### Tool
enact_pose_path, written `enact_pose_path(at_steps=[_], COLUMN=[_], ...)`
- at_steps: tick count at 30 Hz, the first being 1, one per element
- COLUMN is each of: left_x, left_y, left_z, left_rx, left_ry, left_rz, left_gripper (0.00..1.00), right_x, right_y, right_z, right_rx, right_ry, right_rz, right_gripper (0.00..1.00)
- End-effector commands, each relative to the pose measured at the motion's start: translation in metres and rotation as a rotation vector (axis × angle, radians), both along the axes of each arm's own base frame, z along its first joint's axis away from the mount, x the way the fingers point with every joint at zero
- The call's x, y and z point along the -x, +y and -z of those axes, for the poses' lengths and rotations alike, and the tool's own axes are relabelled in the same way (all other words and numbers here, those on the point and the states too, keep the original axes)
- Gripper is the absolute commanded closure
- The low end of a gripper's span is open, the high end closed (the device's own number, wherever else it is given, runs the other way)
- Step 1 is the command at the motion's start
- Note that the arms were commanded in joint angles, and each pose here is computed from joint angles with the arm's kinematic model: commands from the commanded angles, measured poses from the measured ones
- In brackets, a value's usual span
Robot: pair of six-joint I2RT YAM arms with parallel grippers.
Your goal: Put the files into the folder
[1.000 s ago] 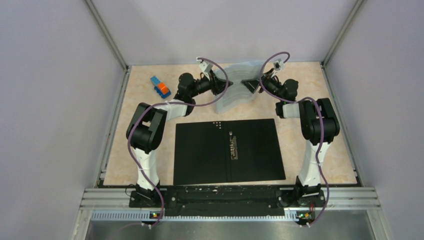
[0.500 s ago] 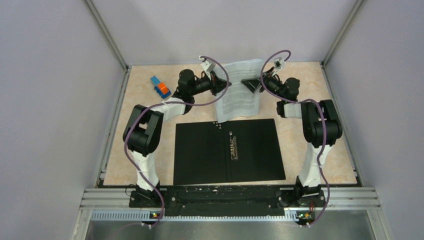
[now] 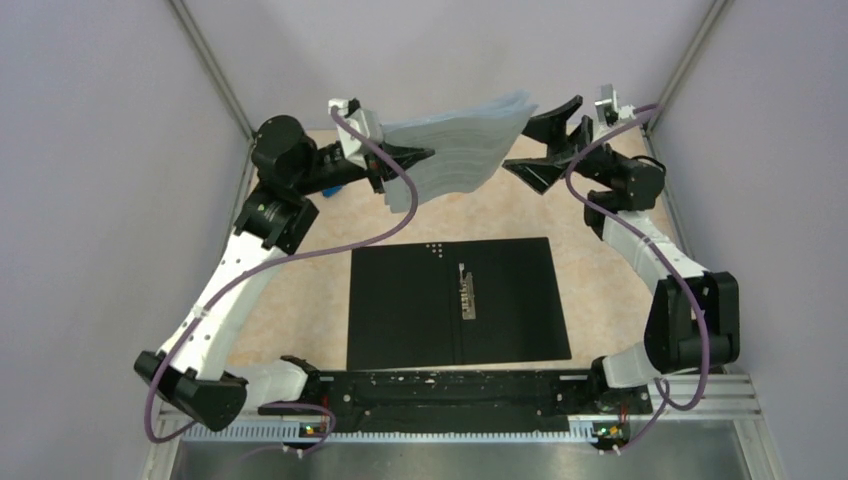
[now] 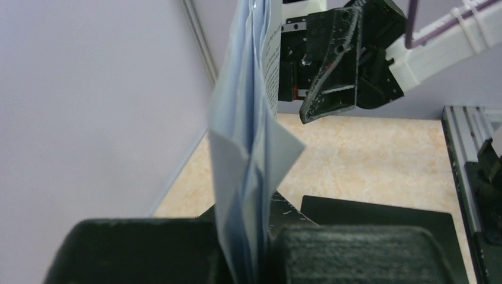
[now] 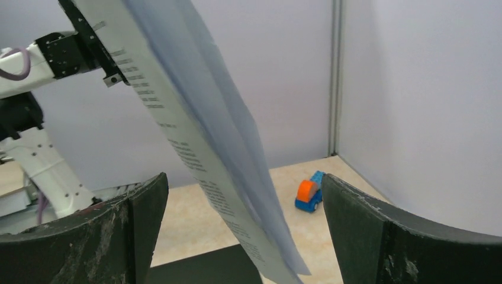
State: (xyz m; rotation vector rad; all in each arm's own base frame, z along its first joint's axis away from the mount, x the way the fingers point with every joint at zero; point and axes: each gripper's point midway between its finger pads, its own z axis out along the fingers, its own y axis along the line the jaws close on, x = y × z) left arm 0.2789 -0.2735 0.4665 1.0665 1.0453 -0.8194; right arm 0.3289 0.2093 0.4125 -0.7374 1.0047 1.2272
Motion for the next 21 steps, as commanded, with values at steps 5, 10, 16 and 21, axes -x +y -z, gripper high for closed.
enact_pose_path(at_steps=[5, 10, 16, 21], left_x=[0.041, 0.052, 0.062, 0.076], left_y=[0.012, 0.012, 0.007, 0.007], left_z=[-0.001, -0.009, -0.016, -0.023], left_rx=[-0.088, -0.071, -0.044, -0.034], left_ry=[-0.026, -0.056, -0.057, -0.085], left_rz=[0.018, 0.026, 0.083, 0.106], left_gripper=[1.0, 1.0, 1.0, 1.0], right_x=[0.092, 0.11, 0.116, 0.108], right_y=[0.02, 0.032, 0.045, 0.044], right_z=[-0.027, -0.028, -0.018, -0.02], right_rx=[0.058, 0.083, 0.104, 0.112], right_ry=[-0.127, -0.15, -0.13, -0.145], right_rz=[-0.172, -0.145, -0.147, -0.09], right_gripper=[0.01, 0.01, 0.01, 0.03])
